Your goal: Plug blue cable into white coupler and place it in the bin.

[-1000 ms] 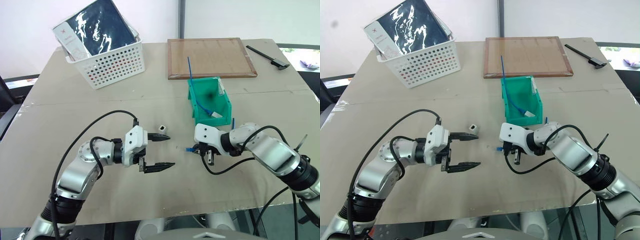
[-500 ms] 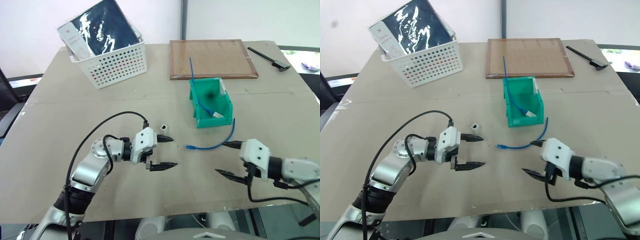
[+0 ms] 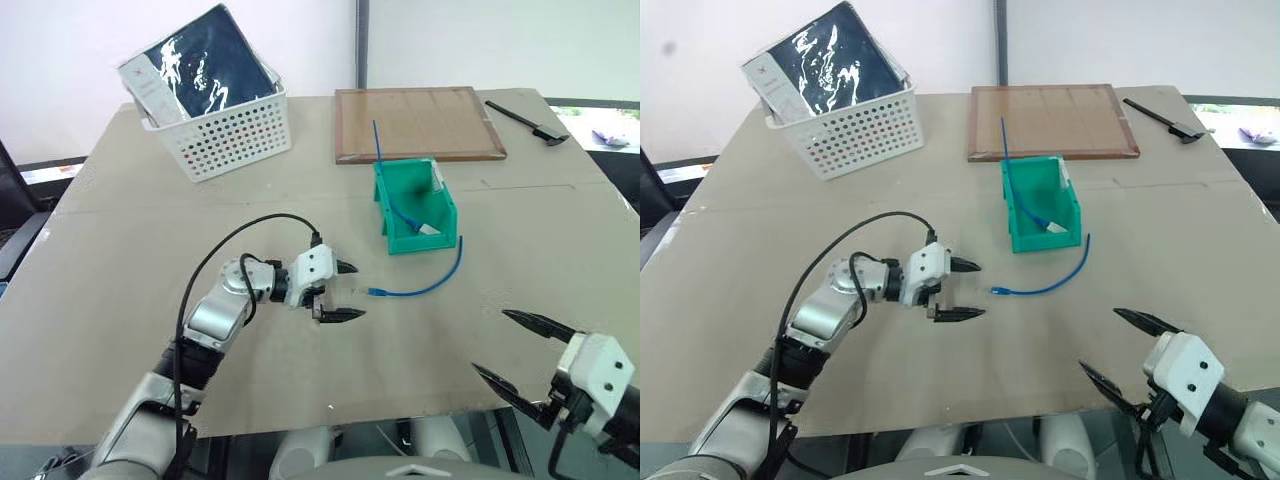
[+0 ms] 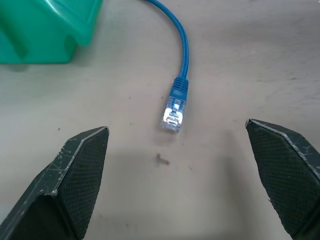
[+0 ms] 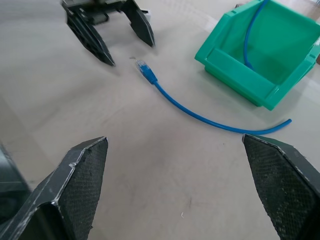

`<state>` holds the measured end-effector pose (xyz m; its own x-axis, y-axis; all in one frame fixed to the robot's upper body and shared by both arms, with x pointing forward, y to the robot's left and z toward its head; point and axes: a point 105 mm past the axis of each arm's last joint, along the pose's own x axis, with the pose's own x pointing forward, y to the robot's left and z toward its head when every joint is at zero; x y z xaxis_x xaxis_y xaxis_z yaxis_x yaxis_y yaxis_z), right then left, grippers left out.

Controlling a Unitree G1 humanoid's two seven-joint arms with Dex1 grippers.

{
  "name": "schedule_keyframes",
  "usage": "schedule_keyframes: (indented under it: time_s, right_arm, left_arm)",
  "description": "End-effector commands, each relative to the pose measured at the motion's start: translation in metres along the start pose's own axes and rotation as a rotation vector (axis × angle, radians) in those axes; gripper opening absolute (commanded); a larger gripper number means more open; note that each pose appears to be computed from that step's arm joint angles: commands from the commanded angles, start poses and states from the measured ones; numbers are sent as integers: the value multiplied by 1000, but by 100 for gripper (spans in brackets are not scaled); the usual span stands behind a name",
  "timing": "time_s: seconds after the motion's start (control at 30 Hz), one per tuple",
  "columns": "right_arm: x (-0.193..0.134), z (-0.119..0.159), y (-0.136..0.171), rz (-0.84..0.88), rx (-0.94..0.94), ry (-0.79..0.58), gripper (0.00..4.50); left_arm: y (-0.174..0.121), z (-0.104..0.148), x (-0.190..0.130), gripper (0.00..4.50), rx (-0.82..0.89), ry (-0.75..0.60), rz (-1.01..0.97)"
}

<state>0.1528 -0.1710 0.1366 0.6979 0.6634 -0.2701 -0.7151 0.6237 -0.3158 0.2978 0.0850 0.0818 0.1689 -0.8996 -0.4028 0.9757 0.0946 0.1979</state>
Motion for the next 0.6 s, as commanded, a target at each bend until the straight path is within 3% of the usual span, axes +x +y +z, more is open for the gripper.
schedule_keyframes:
  time_s: [0.03, 0.1, 0.23, 0.47, 0.6]
  right_arm:
    - [-4, 14, 0, -9, -62, -35, 422]
    - [-4, 16, 0, -12, -68, -36, 422]
    - [-4, 18, 0, -13, -77, -35, 426]
    - [-1, 19, -2, -15, -80, -31, 426]
    - [1, 17, -1, -14, -77, -27, 426]
  left_arm:
    - [4, 1, 3, 450, 44, 7, -11]
    - [5, 0, 5, 450, 51, 10, -13]
    - [5, -2, 9, 338, 51, 13, -36]
    - [1, 1, 13, 11, 66, -7, -64]
    - [-2, 3, 15, 11, 67, -22, -85]
